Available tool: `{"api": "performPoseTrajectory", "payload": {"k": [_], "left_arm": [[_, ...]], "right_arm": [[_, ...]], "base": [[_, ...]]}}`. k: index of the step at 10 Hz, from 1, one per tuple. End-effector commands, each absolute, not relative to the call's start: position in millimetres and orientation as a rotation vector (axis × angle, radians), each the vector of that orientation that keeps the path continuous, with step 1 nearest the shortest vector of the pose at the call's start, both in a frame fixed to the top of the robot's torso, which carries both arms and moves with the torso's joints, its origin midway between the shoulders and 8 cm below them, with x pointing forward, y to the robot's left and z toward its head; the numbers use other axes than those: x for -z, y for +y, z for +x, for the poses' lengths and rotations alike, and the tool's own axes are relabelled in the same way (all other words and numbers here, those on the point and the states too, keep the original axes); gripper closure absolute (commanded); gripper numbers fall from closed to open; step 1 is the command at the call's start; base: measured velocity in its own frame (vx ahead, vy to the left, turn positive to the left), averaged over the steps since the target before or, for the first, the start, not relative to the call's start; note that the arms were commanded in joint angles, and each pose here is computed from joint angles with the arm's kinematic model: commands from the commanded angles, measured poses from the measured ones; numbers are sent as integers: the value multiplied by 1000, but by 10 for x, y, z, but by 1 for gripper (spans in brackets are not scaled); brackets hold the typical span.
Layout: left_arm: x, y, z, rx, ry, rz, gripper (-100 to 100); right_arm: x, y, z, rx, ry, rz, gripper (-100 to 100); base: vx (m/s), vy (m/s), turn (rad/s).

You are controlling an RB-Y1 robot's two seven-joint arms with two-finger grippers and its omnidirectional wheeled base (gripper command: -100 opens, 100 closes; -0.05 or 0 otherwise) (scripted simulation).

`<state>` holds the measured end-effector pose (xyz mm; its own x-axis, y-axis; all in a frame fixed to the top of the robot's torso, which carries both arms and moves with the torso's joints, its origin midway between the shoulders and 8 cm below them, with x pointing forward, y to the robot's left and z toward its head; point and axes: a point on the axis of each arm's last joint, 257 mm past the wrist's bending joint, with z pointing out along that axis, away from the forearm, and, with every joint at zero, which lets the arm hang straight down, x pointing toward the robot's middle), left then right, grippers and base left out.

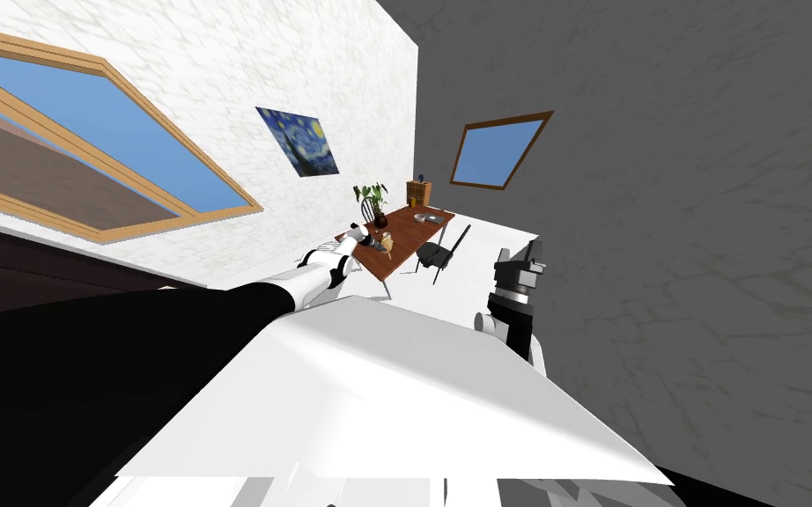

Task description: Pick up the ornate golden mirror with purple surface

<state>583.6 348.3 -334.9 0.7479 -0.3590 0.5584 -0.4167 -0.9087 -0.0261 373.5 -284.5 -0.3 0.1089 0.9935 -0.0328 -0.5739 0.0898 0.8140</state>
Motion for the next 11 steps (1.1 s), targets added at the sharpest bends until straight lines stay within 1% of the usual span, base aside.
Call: {"api": "performPoseTrajectory", "payload": {"k": [1,2,4,6,7,11], "left_arm": [[3253,3417,5956,-900,-678,2842,-100],[3189,3374,6006,-903,-677,2836,-100],[3337,3394,5895,-846,-648,2844,-100],[3336,3385,5902,-849,-649,2844,-100],[3341,3386,5900,-848,-649,2844,100],[3343,3381,5897,-846,-646,2843,100]], "right_arm": [[3,-2845,3735,-1326,714,748,0],[2,-2845,3735,-1326,714,748,0],[3,-2845,3735,-1326,714,748,0],[3,-2845,3735,-1326,714,748,0],[3,-2845,3735,-1326,714,748,0],[3,-2845,3735,-1326,714,748,0]], "base": [[-60,10,66],[-34,11,-29],[-4,2,-7],[3,-1,3],[0,0,0],[0,0,0]]}}
